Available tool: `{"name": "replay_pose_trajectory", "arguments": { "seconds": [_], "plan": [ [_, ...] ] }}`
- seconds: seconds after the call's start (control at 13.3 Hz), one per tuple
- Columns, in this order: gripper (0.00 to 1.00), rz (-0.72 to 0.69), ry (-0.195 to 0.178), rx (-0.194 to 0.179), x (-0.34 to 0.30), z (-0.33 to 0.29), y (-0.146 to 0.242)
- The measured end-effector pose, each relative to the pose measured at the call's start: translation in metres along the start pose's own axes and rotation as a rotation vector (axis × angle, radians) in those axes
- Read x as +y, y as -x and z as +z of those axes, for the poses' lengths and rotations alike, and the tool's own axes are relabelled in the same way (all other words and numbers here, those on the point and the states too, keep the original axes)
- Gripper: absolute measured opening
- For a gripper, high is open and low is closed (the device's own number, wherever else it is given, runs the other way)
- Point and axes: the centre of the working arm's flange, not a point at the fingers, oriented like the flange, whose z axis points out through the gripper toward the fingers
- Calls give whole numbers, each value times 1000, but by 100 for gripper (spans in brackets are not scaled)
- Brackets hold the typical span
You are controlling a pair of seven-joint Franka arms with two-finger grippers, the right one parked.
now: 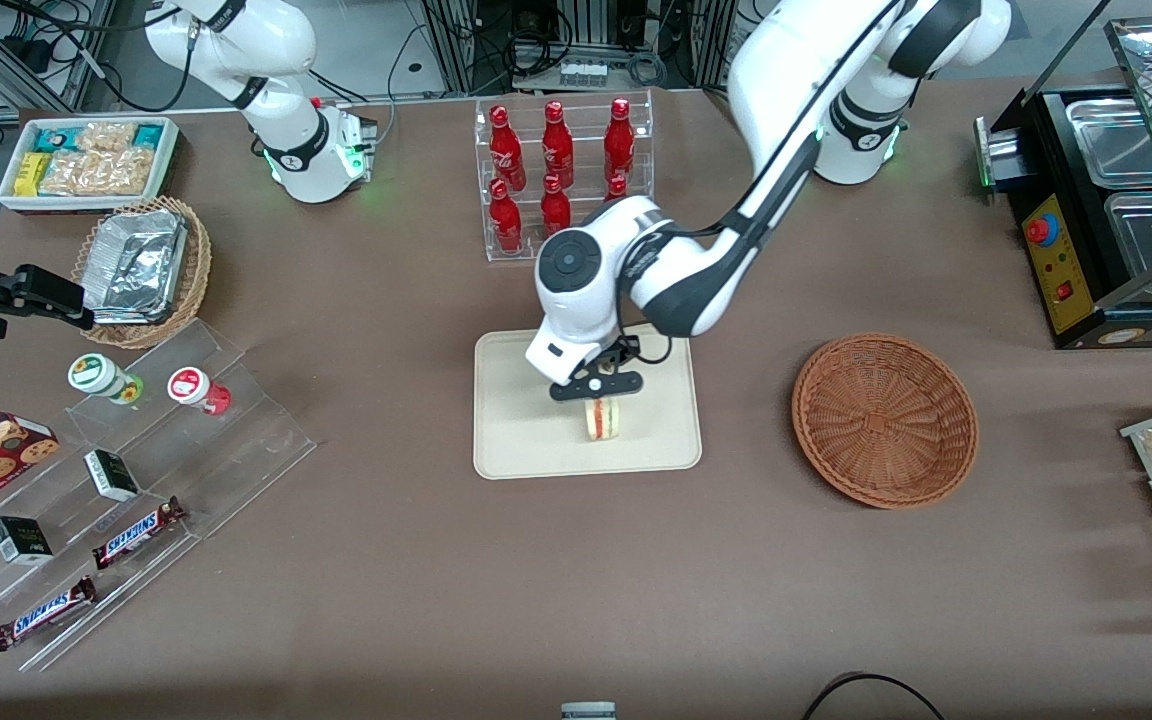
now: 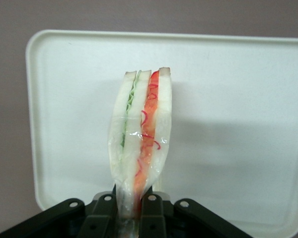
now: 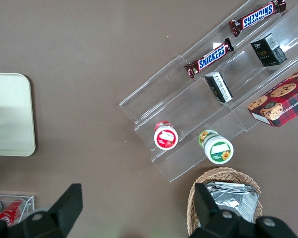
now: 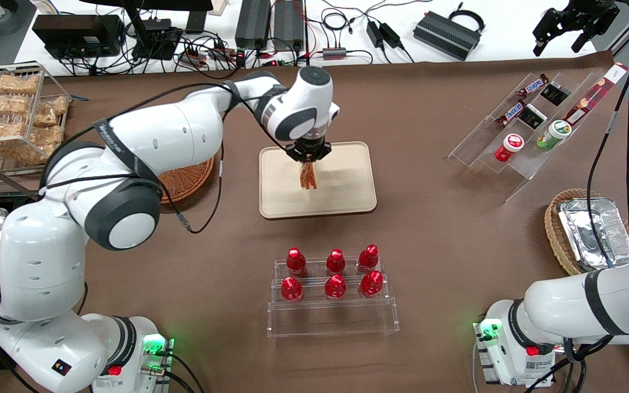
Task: Place sandwich from basket to tray
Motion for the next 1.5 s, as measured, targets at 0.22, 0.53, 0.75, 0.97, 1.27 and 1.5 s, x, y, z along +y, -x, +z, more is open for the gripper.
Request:
{"name": "replay_pose_trajectory", "arguments": {
  "seconds": [0.22,0.53,0.75,0.97,1.27,1.5],
  "plan": [
    [15,17,-4,-2,14,26,13],
    [15,25,4,5,18,39,13],
    [41,29,6,21,19,35,10],
    [73,19,15,38,19,12,4],
    [100,-70,4,47,-23,-91,-20],
    [100,-191,-2,32,-103,-182,-49]
  ]
}}
